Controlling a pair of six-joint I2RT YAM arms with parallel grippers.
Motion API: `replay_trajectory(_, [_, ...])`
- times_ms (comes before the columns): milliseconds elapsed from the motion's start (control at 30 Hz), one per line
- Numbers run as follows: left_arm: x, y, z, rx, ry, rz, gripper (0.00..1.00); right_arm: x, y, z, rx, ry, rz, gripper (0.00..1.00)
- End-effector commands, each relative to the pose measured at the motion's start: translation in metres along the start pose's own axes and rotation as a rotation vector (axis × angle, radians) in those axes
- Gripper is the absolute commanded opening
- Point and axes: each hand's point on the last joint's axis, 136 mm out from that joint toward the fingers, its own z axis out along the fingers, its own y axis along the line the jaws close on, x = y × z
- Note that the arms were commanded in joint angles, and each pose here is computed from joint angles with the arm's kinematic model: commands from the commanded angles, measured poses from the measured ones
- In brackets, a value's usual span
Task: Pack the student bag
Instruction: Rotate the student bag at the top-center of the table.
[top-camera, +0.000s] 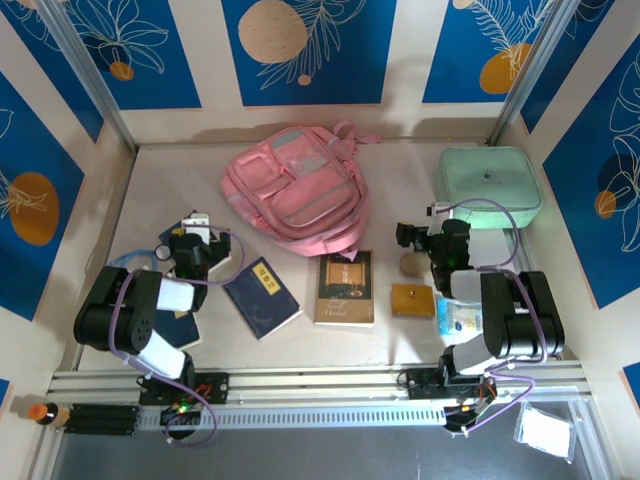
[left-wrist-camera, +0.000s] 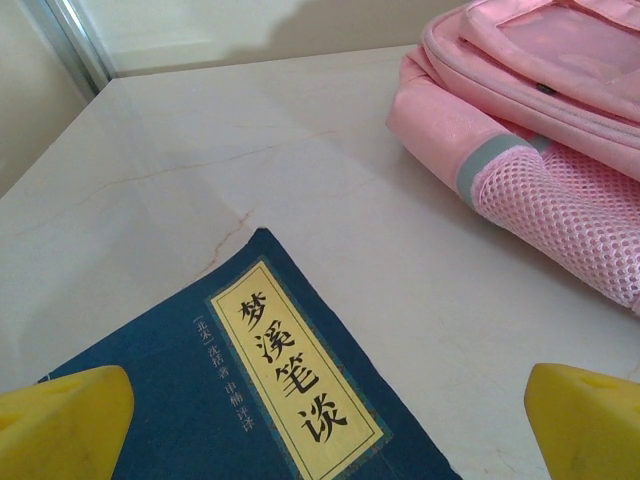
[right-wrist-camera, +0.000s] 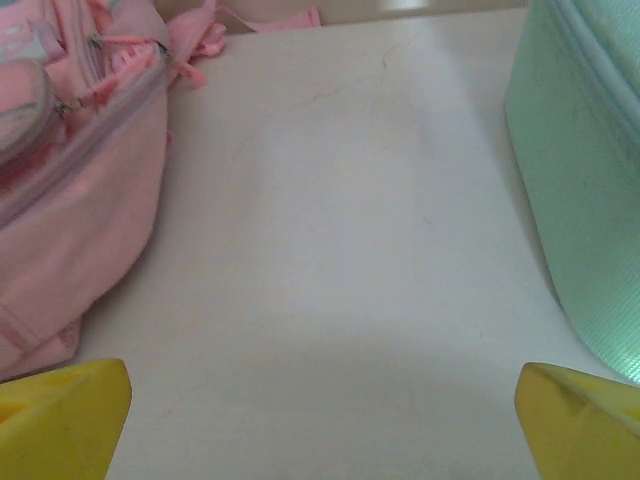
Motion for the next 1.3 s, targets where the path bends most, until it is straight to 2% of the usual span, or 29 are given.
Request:
replay_trajectory(0, [-0.018, 0.002, -0.004, 0.007, -0.056, 0.004, 1.0, -0.036, 0.005, -0.014, 0.025, -0.05, -0.033, 0.99])
replay_trajectory(233, [-0.058, 0.023, -0.021, -0.081, -0.039, -0.033, 1.0, -0.077, 0.041, -0.031, -0.025, -0.006, 0.087, 0.99])
replay_trajectory(333, [-0.078, 0.024, -0.027, -0.071, -0.024, -0.16, 1.0, -0.08, 0.067, -0.026, -0.097, 0.083, 0.167, 0.99])
replay_trajectory(500, [-0.103, -0.007, -0.033, 0.106, 0.124, -0.333, 1.0, -0.083, 0.129, -0.01, -0.33, 0.264, 0.309, 0.99])
replay_trajectory(633, [-0.112, -0.041, -0.039, 0.289, 0.19, -0.497, 1.0, -0.077, 0.157, 0.013, -0.377, 0.398, 0.386, 0.99])
replay_trajectory(767, [-0.107, -0.079, -0.044, 0.438, 0.285, -0.641, 1.0, -0.058, 0.139, 0.045, -0.216, 0.512, 0.485, 0.96])
replay_trajectory(867, [-0.091, -0.103, -0.045, 0.476, 0.379, -0.703, 1.0, -0.044, 0.126, 0.065, -0.146, 0.569, 0.5, 0.95])
replay_trajectory(1100, [-0.06, -0.161, -0.043, 0.558, 0.526, -0.773, 1.0, -0.026, 0.139, 0.113, -0.232, 0.659, 0.441, 0.92])
replay_trajectory(1267, [-0.046, -0.18, -0.032, 0.571, 0.569, -0.795, 1.0, -0.015, 0.161, 0.126, -0.334, 0.716, 0.426, 0.88])
